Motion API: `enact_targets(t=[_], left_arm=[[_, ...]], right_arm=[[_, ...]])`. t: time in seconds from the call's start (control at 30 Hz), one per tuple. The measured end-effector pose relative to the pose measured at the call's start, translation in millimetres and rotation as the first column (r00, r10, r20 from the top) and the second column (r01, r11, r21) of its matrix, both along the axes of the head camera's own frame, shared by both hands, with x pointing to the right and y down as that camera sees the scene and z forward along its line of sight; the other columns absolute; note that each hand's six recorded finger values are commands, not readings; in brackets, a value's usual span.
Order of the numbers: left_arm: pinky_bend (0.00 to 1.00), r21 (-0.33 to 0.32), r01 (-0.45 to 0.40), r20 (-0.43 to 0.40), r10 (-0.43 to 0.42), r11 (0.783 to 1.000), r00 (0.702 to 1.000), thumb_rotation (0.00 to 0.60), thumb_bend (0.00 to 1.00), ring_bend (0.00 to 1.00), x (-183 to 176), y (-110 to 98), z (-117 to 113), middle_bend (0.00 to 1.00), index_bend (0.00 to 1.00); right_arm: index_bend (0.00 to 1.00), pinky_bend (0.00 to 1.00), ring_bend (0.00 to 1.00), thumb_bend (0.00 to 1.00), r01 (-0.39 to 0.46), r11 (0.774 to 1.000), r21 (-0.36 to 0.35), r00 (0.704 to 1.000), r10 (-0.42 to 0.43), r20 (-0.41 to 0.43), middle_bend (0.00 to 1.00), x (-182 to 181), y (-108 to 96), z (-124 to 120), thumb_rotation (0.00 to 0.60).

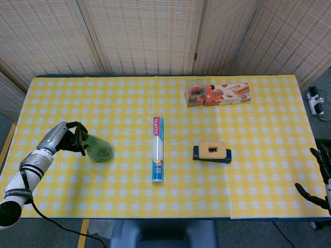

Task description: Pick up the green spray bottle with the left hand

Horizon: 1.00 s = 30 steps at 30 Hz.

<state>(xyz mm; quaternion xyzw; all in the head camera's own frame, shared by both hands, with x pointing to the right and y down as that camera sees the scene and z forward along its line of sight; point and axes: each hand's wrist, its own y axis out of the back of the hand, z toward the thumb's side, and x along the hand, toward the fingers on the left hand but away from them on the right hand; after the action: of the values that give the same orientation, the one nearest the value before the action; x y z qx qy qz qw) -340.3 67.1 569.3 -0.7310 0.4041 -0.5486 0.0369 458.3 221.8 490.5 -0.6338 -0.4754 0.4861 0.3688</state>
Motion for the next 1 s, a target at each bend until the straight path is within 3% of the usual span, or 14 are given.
enact_targets(t=[0.37,0.7,0.87,1.0], left_arm=[[1.00,0.004,-0.002,-0.004,0.002,1.000,1.000,0.600,0.25,1.00,-3,0,-3,1.00,0.28],[1.00,0.077,-0.030,0.041,0.026,0.997,0.999,0.600,0.23,1.00,-15,4,-7,1.00,0.24],[1.00,0.207,-0.099,0.122,0.075,0.973,0.990,0.600,0.21,1.00,-27,6,-13,1.00,0.22],[1.00,0.367,-0.166,0.222,0.087,0.915,0.971,0.600,0.20,0.99,-43,10,-24,1.00,0.19]], right_arm=[[0.00,0.00,0.00,0.26,0.005,1.000,0.000,1.000,-0.005,0.002,0.00,-1,1,0,0.600],[0.00,0.00,0.00,0.26,0.021,1.000,0.015,1.000,-0.021,0.010,0.00,-5,1,-2,0.600],[0.00,0.00,0.00,0.26,0.028,1.000,0.011,1.000,-0.028,0.010,0.00,-8,1,0,0.600],[0.00,0.00,0.00,0.26,0.030,1.000,0.004,1.000,-0.030,0.007,0.00,-9,2,2,0.600]])
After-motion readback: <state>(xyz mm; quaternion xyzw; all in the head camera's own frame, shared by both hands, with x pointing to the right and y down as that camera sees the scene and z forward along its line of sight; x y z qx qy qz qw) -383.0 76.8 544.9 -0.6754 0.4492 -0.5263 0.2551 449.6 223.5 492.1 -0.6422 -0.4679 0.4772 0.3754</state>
